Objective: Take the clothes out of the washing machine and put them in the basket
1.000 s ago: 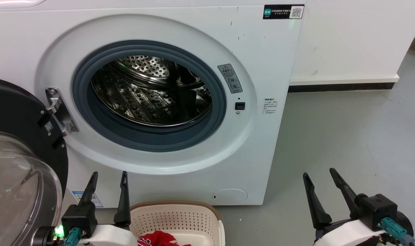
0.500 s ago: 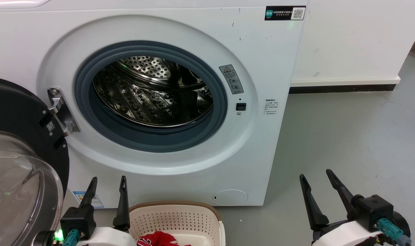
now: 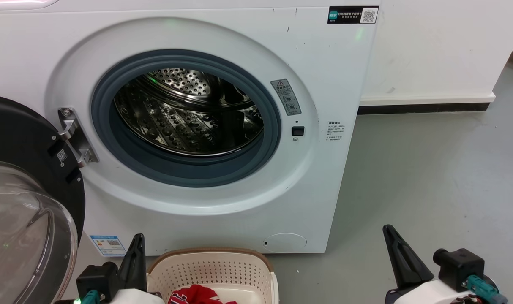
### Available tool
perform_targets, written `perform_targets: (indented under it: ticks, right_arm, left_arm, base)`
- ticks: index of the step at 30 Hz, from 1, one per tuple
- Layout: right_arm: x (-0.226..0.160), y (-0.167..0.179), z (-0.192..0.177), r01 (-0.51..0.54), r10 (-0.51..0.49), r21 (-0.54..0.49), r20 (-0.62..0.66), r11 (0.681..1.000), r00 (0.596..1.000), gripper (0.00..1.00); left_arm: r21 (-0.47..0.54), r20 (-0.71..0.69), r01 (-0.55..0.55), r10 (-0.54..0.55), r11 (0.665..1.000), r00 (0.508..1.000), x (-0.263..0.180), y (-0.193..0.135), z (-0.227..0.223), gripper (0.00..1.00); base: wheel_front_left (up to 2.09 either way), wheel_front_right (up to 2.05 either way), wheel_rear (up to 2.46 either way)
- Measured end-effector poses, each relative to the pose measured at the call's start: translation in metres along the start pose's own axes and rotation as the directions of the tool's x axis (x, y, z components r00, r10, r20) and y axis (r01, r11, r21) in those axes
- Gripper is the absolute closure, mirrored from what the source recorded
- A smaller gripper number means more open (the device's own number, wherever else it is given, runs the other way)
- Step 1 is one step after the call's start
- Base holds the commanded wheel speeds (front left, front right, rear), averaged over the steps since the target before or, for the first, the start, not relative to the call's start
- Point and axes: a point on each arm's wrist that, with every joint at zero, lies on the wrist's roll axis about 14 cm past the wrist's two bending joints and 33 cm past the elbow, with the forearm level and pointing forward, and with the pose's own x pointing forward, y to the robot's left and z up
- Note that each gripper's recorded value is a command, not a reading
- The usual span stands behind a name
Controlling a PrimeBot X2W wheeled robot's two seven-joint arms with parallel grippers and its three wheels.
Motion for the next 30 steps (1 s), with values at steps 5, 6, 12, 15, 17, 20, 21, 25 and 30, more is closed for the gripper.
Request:
perform_targets:
  ticks: [5,6,12,15,17,20,21,25,30]
  right_arm:
    - [0.0,-0.004,-0.003,0.011,-0.01,0.105,-0.004,0.994,1.0,1.0]
    - [0.0,-0.005,-0.004,0.013,-0.012,0.124,-0.007,0.992,1.0,1.0]
    - [0.004,-0.011,-0.005,0.025,-0.025,0.236,-0.004,0.971,1.0,1.0]
    - [0.005,-0.013,-0.006,0.032,-0.031,0.288,-0.006,0.957,0.999,1.0]
    - [0.006,-0.015,-0.006,0.036,-0.036,0.32,-0.005,0.947,0.999,1.0]
    - [0.008,-0.02,-0.007,0.046,-0.048,0.398,-0.005,0.916,0.999,1.0]
    - [0.008,-0.021,-0.007,0.049,-0.051,0.411,-0.006,0.911,0.999,1.0]
    - [0.012,-0.024,-0.006,0.052,-0.058,0.466,-0.002,0.883,0.998,1.0]
    - [0.012,-0.028,-0.008,0.064,-0.071,0.532,-0.007,0.844,0.997,1.0]
  left_arm:
    - [-0.105,-0.033,-0.01,0.007,0.994,0.999,0.001,0.002,-0.007,1.0]
    - [-0.125,-0.04,-0.013,0.008,0.992,0.999,0.001,0.002,-0.008,1.0]
    - [-0.237,-0.062,-0.026,0.012,0.971,0.998,0.005,0.005,-0.012,1.0]
    - [-0.289,-0.076,-0.036,0.015,0.957,0.997,0.006,0.006,-0.015,1.0]
    - [-0.323,-0.083,-0.039,0.013,0.946,0.996,0.007,0.007,-0.016,1.0]
    - [-0.401,-0.095,-0.049,0.012,0.915,0.995,0.01,0.008,-0.018,1.0]
    - [-0.417,-0.099,-0.051,0.01,0.908,0.995,0.01,0.008,-0.019,1.0]
    - [-0.475,-0.1,-0.056,0.01,0.878,0.995,0.014,0.008,-0.018,1.0]
    - [-0.542,-0.111,-0.067,0.008,0.837,0.994,0.015,0.009,-0.021,1.0]
  base:
    - [0.0,0.0,0.0]
    - [0.0,0.0,0.0]
    - [0.0,0.0,0.0]
    - [0.0,0.0,0.0]
    - [0.0,0.0,0.0]
    - [0.0,0.0,0.0]
    - [0.0,0.0,0.0]
    - [0.0,0.0,0.0]
    - [0.0,0.0,0.0]
